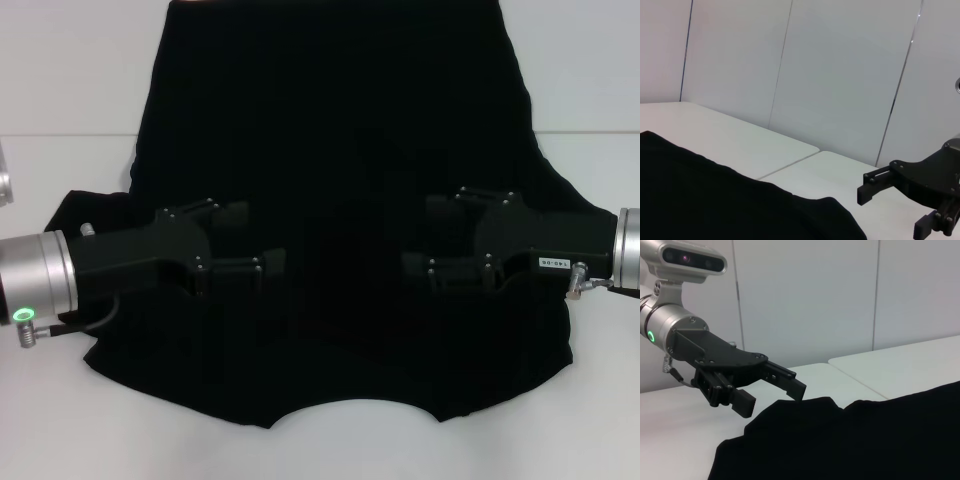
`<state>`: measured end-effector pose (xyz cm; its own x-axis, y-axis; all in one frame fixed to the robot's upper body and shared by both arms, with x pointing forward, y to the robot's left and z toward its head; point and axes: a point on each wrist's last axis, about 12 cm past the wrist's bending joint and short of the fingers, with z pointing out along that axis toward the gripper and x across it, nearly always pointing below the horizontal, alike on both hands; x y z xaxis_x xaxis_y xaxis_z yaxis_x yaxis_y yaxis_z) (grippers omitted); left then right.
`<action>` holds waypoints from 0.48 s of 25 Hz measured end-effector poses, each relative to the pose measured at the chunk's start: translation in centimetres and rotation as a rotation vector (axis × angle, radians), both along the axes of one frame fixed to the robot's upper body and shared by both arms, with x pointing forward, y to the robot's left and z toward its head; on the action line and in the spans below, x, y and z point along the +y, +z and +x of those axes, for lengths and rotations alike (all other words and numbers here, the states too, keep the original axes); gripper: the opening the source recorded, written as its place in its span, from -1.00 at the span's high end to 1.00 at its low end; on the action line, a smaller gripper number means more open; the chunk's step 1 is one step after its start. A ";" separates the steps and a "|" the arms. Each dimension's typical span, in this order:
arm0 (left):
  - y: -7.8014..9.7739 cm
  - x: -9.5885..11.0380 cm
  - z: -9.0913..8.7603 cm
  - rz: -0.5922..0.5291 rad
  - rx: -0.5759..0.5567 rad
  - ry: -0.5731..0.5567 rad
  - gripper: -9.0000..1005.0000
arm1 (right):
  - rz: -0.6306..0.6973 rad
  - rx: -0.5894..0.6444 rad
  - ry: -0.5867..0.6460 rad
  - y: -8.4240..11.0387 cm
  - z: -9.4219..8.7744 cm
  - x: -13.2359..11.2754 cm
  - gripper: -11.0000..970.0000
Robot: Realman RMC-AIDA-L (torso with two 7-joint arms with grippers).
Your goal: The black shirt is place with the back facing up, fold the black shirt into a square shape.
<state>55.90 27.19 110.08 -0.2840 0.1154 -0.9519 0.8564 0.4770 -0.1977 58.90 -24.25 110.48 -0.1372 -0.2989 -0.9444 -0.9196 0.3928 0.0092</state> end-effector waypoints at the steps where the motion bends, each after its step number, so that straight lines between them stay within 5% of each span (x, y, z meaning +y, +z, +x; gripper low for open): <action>1: 0.0 0.0 0.0 0.000 0.001 0.000 -0.86 | 0.000 0.000 0.000 0.0 0.0 0.0 -0.85; 12: 0.2 0.0 0.1 -0.014 0.018 -0.003 -0.86 | -0.004 -0.005 0.005 0.1 0.2 0.3 -0.85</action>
